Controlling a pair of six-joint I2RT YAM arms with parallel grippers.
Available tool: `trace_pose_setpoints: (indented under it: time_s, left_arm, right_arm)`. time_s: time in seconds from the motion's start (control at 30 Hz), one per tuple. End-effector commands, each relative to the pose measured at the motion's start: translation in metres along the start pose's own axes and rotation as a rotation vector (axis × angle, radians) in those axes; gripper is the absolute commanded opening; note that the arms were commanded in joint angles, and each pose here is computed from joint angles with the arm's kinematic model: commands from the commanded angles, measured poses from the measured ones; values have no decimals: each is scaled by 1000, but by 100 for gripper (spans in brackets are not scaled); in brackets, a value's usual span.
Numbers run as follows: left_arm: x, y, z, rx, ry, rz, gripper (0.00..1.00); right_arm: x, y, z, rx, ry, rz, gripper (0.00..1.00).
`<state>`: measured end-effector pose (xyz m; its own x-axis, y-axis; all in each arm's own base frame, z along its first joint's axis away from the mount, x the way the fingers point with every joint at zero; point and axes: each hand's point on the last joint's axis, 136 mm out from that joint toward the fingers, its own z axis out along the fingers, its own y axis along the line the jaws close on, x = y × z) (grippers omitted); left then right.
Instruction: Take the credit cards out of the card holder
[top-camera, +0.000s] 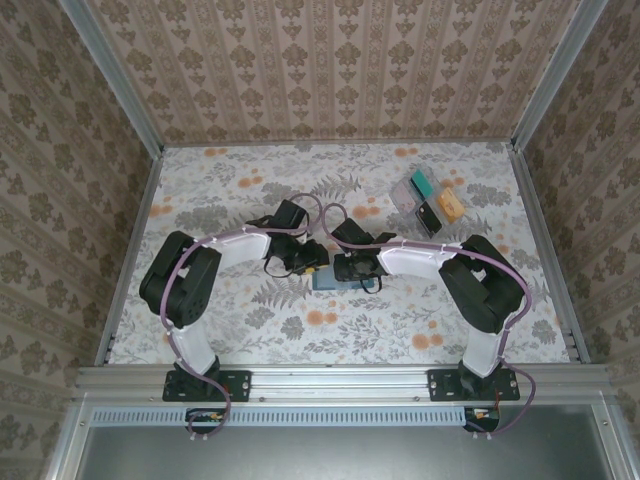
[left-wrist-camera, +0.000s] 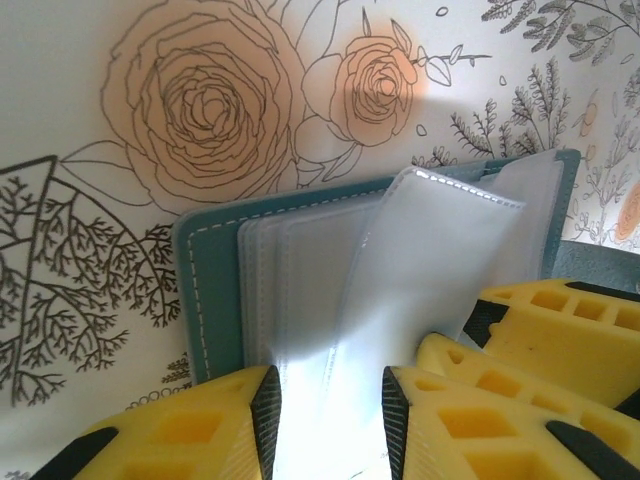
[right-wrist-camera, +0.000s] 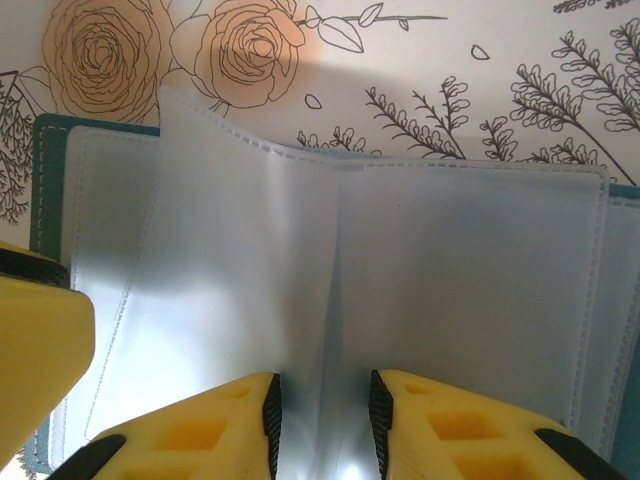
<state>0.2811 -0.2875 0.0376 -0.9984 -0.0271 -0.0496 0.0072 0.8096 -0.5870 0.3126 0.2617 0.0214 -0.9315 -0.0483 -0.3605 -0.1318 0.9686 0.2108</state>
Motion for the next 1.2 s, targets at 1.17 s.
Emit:
trace_pose_setpoints:
  time_s: [1.17]
  left_arm:
    - [3,-7,-1,-30,10,58,33]
  right_arm:
    - [25,-17,5,32,75,33,32]
